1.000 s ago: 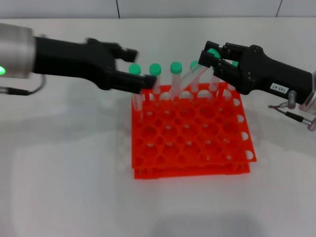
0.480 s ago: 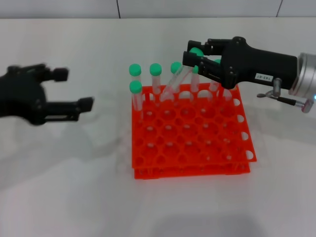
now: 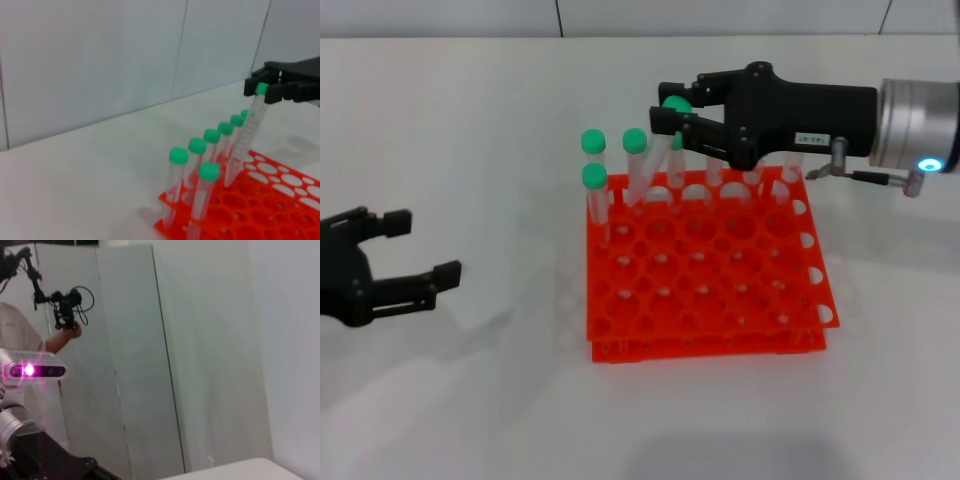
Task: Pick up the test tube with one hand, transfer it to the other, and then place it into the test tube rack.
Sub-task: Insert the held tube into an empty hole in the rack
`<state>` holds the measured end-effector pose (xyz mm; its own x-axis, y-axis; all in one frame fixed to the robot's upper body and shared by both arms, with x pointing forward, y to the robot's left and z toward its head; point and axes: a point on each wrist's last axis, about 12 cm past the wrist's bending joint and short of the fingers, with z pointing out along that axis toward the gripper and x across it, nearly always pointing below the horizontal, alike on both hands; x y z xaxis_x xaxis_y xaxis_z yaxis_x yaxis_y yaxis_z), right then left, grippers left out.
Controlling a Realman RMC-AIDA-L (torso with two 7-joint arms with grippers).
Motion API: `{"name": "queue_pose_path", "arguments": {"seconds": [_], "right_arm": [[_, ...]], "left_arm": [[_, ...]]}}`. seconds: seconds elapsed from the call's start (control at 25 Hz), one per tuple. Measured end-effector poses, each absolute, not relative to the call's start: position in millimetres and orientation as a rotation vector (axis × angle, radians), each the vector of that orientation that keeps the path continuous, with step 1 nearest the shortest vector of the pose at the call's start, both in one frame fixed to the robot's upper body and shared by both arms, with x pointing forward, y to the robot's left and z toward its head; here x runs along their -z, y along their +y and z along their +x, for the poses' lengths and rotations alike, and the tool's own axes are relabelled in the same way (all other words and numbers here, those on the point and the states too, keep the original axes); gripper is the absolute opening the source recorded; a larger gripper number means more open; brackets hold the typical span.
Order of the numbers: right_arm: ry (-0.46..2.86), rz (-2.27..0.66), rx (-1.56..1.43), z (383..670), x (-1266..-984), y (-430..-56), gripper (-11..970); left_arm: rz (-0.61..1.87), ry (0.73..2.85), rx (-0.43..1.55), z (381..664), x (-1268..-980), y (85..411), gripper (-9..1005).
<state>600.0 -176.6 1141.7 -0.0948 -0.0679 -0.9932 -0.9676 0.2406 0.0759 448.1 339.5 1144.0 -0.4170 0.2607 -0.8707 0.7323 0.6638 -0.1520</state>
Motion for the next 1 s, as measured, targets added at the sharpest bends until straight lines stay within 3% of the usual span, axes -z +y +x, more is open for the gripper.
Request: {"name": "queue_pose_path", "arguments": {"seconds": [0.56,1.0], "right_arm": [[1.535,-1.120,-0.975,614.4,-1149.8,-163.3,288],[1.570,-1.161,-0.965,617.0,-1151.0,-156.5,292]], "left_arm": [[0.736,1.927,0.644,431.3,-1107.9,363.5,893],[0.740,1.928,0.651,430.6,-1100.8,364.3,893]]}}
